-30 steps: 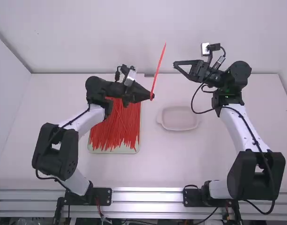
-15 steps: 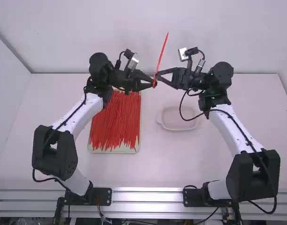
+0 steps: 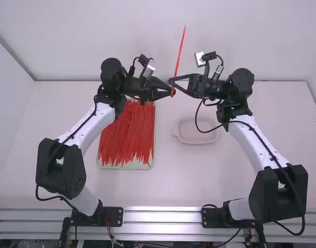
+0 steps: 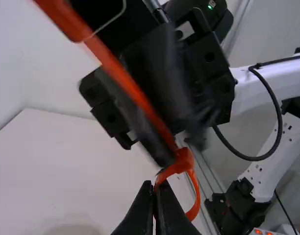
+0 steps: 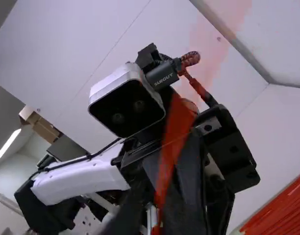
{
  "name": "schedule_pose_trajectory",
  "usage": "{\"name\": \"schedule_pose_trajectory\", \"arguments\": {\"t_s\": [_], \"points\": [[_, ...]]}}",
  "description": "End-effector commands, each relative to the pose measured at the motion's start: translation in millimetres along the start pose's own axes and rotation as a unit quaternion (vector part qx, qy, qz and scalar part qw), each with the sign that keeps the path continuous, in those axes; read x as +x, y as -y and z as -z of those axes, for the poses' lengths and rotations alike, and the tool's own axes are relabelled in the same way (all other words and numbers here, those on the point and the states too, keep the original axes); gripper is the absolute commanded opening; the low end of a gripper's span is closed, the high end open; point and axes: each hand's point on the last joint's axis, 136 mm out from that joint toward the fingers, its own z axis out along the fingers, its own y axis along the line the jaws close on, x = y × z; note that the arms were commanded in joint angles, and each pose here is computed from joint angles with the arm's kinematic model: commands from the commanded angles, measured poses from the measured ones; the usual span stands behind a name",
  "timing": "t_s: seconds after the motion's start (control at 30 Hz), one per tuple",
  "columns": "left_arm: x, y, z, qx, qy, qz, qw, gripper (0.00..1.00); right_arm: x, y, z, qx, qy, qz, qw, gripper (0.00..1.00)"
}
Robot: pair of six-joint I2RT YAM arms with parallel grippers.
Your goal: Fasten the cable tie
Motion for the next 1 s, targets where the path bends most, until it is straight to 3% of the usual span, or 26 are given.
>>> {"name": "schedule_pose_trajectory", "arguments": {"t_s": [0.0,0.13,0.17,0.23,0.43,0.57,0.83,0.97], "points": [[-7.9,1.8,-2.2,0.003,0.001,-0.017,1.000,0.02,-7.8,-16.3,-0.1,-0.007,0.005,0.028,1.000,0.00],[-8.2,1.2,-2.3,0.002,0.002,-0.017,1.000,0.02,-7.3,-16.7,-0.8,-0.008,0.004,0.028,1.000,0.00],[-8.5,0.2,-1.0,-0.001,0.002,-0.017,1.000,0.15,-7.7,-16.3,0.4,-0.007,0.004,0.032,0.999,0.00],[-9.3,-2.2,0.6,-0.007,0.005,-0.016,1.000,1.00,-8.3,-15.8,1.7,-0.006,0.005,0.035,0.999,0.00],[-0.5,-31.0,8.9,-0.076,0.013,0.035,0.996,0.99,-14.6,-5.8,24.9,0.012,0.006,0.053,0.998,0.00],[14.1,-42.6,18.1,-0.103,0.001,0.054,0.993,0.99,-13.1,20.7,41.6,0.050,0.010,0.036,0.998,0.00],[54.7,-53.0,48.4,-0.138,-0.034,0.117,0.983,0.99,23.1,80.1,69.0,0.143,-0.014,0.019,0.989,0.00],[75.9,-51.9,65.3,-0.152,-0.054,0.136,0.978,0.99,50.1,118.6,91.6,0.245,-0.032,-0.007,0.969,0.00]]}}
